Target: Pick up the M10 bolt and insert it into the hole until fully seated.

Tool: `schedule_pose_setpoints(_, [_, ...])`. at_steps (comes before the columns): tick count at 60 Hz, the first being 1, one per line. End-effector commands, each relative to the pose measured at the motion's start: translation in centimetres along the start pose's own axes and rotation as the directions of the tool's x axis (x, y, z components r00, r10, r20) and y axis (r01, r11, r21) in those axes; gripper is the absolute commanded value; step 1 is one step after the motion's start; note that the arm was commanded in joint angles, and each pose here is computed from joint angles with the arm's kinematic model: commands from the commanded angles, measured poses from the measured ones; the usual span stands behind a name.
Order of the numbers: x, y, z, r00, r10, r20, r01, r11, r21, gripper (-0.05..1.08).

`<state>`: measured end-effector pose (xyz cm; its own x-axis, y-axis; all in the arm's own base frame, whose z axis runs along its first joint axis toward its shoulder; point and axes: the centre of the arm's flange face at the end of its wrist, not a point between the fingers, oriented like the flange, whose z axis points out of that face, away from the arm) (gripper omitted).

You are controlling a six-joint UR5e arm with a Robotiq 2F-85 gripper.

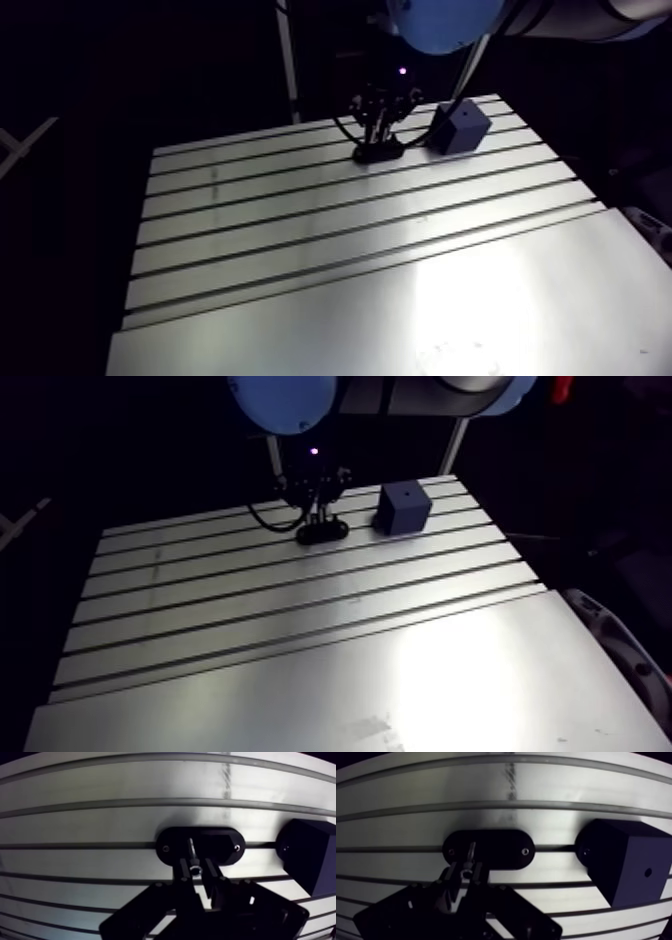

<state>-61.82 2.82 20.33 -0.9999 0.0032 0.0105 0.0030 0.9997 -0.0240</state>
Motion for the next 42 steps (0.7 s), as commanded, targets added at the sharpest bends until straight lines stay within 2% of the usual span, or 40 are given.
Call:
schedule_pose_setpoints(1, [0.0, -0.1, 0.0, 1.0, -0.002, 0.001, 0.002, 1.0, 0.004, 0.98])
schedule_pose_setpoints(12, [0.2, -0.2, -0.3, 1.0, -0.002, -0.007, 0.003, 1.0, 0.01, 1.03])
schedule_pose_setpoints(33, [0.1, -0.1, -1.2, 1.0, -0.001, -0.016, 0.001, 1.0, 0.003, 1.04])
schedule_pose_setpoints(42, [0.0, -0.1, -2.4, 0.999, -0.002, -0.033, 0.002, 1.0, -0.003, 1.04])
